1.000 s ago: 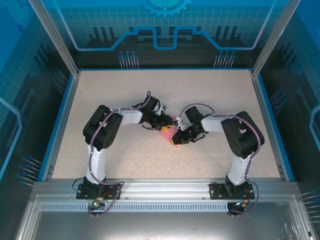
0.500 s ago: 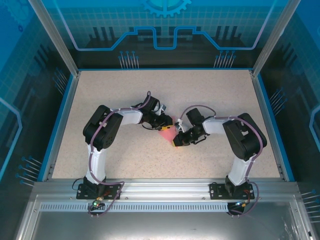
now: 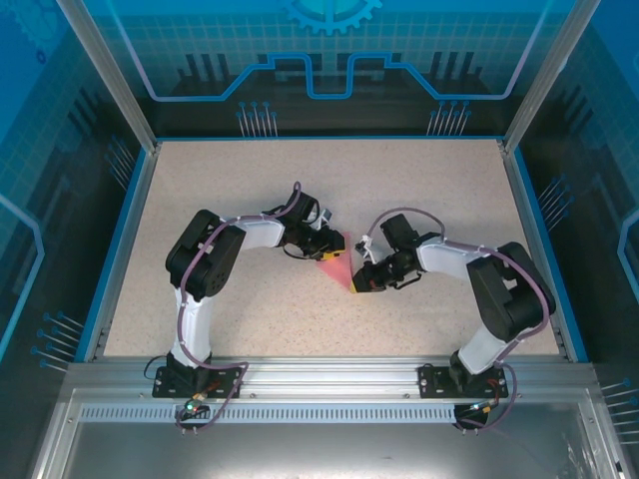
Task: Fold a paper plane with a square sheet of paper (fold left side to right side)
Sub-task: Fourth fold the wing at the center of the table.
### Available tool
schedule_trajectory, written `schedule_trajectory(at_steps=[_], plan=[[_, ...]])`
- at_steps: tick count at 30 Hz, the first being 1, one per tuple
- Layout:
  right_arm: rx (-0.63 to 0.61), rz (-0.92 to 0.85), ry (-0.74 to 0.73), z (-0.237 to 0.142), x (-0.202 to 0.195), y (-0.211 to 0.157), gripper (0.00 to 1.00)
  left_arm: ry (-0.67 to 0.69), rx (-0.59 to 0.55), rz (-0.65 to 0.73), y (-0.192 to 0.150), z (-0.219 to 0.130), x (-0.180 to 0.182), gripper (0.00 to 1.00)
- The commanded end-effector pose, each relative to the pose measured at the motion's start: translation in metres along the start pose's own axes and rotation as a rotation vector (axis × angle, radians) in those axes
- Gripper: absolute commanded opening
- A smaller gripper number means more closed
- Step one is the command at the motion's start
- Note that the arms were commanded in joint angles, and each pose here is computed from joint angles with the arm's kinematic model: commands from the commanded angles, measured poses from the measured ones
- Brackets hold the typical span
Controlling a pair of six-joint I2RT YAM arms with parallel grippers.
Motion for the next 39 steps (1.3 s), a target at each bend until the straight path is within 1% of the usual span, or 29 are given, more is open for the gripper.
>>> schedule_trajectory(at_steps=[1, 6, 12, 17, 23, 34, 39], plan=[[-0.035, 0.010, 0.013, -0.005, 0.004, 0.015, 0.00, 0.130, 0.063, -0.099, -0.025, 0.006, 0.042, 0.33], [-0.066, 0.010, 0.011, 0.004, 0.002, 0.040, 0.00, 0.124, 0.061, -0.095, -0.025, 0.006, 0.039, 0.33], [-0.050, 0.048, -0.038, 0.023, -0.018, 0.052, 0.00, 0.122, 0.061, -0.094, -0.024, 0.006, 0.039, 0.33], [0.003, 0.107, -0.099, 0.034, -0.040, 0.040, 0.00, 0.118, 0.053, -0.081, -0.020, 0.005, 0.035, 0.33], [0.053, 0.180, -0.184, 0.037, -0.061, 0.021, 0.00, 0.120, 0.033, -0.051, -0.006, -0.001, 0.030, 0.34], [0.123, 0.215, -0.238, 0.039, -0.074, 0.002, 0.00, 0.118, -0.040, -0.005, 0.038, -0.015, 0.037, 0.35], [0.138, 0.221, -0.239, 0.039, -0.075, -0.002, 0.00, 0.125, -0.064, -0.010, 0.057, -0.020, 0.048, 0.35]])
Point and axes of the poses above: each hand's point on the last joint's axis, 136 mm out from that joint toward the fingers, its own z axis out along the fingers, its own x axis along the line the jaws close on, y = z × x, the point moved 3 cm from there along -z, back along the fingers, and after that the axes turned 7 degrees about z, right-handed, at the moved point
